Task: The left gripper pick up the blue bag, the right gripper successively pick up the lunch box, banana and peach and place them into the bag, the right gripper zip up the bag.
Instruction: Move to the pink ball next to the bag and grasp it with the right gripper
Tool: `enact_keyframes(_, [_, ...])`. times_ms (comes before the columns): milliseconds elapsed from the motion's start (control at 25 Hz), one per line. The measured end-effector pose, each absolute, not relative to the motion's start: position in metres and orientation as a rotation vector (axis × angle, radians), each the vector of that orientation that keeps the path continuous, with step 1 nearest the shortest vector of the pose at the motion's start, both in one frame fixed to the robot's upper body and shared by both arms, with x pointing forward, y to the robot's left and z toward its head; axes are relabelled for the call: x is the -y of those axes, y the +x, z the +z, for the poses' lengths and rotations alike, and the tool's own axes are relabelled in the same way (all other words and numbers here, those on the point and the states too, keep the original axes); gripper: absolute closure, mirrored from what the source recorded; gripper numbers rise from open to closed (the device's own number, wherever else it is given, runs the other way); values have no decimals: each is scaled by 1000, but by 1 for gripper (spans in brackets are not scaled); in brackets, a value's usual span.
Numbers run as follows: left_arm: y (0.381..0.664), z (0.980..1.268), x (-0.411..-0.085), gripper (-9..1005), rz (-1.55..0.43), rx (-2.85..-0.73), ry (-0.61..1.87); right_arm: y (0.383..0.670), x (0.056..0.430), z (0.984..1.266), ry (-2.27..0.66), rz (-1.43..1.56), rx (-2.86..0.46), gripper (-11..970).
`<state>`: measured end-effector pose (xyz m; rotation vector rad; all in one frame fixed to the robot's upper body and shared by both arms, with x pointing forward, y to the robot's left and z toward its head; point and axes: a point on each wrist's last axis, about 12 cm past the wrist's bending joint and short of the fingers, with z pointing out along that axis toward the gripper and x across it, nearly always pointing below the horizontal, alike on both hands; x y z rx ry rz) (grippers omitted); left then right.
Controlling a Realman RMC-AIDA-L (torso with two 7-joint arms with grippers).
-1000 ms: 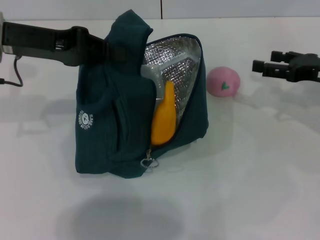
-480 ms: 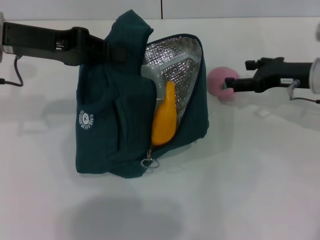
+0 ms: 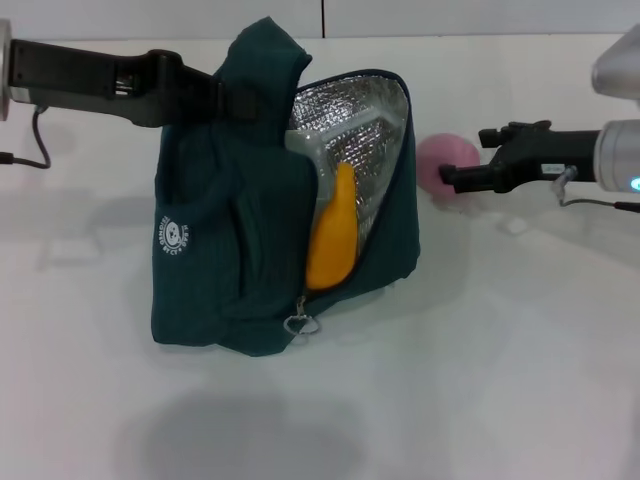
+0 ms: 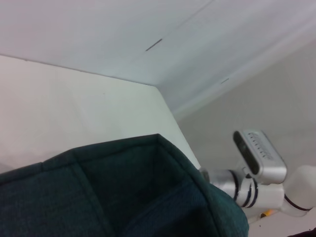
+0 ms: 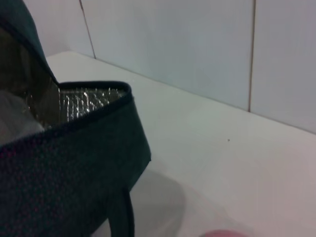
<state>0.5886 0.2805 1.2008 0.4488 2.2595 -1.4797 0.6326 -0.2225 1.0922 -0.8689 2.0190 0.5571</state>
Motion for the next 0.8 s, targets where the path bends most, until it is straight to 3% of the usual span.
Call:
enact_keyframes(680, [590, 1202, -280, 929, -1476, -2257, 450, 639, 210, 1087, -917, 495, -2030, 182])
enact_keyframes(800, [590, 1202, -280, 928, -1475, -2258, 450, 639, 210, 1088, -920, 491, -2024, 298])
